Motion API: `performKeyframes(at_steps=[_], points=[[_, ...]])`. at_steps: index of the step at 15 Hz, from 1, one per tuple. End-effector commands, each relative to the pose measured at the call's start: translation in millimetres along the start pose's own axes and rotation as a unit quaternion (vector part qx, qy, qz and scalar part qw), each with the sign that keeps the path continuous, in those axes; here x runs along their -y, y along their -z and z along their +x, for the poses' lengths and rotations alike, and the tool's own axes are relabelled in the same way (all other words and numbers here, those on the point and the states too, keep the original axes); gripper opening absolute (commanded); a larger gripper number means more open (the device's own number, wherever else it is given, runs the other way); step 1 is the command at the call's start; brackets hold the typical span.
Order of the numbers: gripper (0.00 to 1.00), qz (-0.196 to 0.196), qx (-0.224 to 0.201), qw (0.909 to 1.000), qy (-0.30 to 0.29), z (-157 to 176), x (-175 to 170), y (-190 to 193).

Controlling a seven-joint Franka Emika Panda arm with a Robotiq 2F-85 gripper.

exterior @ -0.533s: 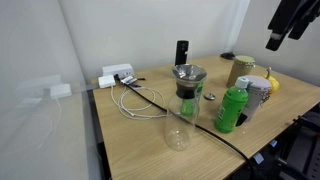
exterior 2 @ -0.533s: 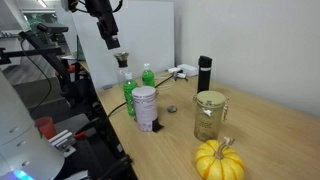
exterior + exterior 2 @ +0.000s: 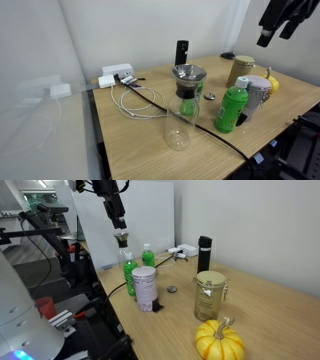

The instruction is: Pick the silver object from the table and put it on top of the clear bottle on the left

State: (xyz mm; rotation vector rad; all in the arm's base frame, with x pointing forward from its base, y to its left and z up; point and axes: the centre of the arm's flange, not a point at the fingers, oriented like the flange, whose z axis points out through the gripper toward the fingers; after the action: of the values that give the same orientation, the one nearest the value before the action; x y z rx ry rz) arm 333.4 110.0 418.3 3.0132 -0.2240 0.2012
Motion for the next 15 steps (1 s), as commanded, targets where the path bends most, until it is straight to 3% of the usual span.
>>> performKeyframes(at_steps=[1, 7, 11, 12, 13, 15], points=[[1.0, 0.025, -0.004, 0.9997, -0.008, 27.5, -12.6, -25.3], [1.0, 0.037, -0.001, 0.9985, -0.04, 75.2, -39.3, -86.0], [1.0, 0.031, 0.034, 0.9984, -0.034, 96.7, -45.3, -129.0], [1.0, 0.024, 0.054, 0.9978, -0.03, 99.0, -45.4, -138.4], [1.0, 0.032, 0.036, 0.9978, -0.044, 81.2, -46.1, -124.4], [1.0, 0.03, 0.051, 0.9973, -0.042, 88.4, -45.4, -139.2]])
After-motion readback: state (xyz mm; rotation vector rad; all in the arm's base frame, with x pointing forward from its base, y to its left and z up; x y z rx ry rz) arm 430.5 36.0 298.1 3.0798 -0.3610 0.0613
